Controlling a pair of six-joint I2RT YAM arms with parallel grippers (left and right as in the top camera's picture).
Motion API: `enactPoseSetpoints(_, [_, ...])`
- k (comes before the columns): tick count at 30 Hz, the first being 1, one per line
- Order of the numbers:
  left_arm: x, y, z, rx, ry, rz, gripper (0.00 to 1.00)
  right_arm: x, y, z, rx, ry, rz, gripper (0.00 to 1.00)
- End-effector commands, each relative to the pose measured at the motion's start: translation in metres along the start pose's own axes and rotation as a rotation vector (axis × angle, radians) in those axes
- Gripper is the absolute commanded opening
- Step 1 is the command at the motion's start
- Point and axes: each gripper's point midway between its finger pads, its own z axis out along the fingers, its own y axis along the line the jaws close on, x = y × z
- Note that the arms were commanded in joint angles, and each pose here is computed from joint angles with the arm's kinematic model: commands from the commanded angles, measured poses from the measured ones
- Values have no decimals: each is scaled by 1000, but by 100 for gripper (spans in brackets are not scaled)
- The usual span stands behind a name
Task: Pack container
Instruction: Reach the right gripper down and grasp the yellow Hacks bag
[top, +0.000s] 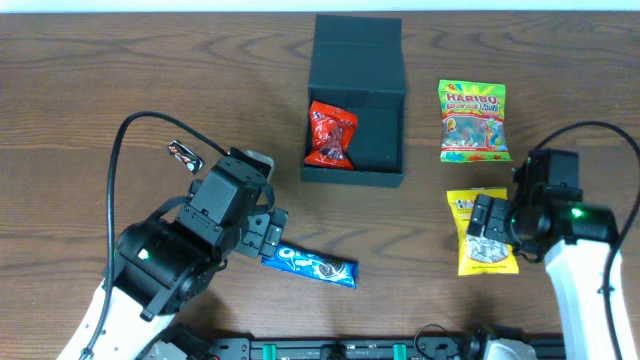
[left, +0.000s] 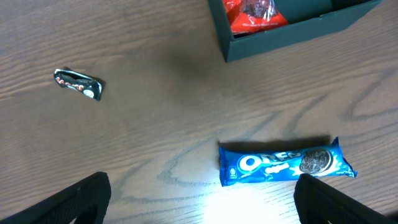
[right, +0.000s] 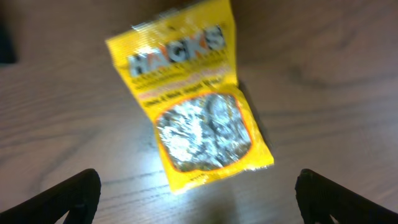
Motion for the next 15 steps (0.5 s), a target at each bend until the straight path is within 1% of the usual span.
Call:
enactPoseSetpoints(1, [-1, 0, -1, 2, -8, -7, 95, -5, -14, 2, 33, 11, 31, 99])
enactPoseSetpoints(2, [-2, 0, -1, 3, -11, -7, 95, -4, -11, 2, 18, 15, 22, 99])
enactPoseSetpoints(5, [-4, -1, -1, 4, -20, -9, 95, -10, 9, 1, -93, -11, -175, 99])
enactPoseSetpoints(7, [-5, -1, -1, 6, -25, -10, 95, -20, 12, 3, -100, -48, -262, 99])
enactPoseSetpoints(9, [-5, -1, -1, 6, -25, -10, 95, -24, 12, 11, -94, -37, -336, 99])
enactPoseSetpoints(12, [-4, -5, -1, 30, -19, -9, 95, -28, 13, 23, -95, -17, -318, 99])
enactPoseSetpoints(15, [-4, -5, -1, 32, -19, -9, 95, -22, 15, 43, -108, 67, -297, 99])
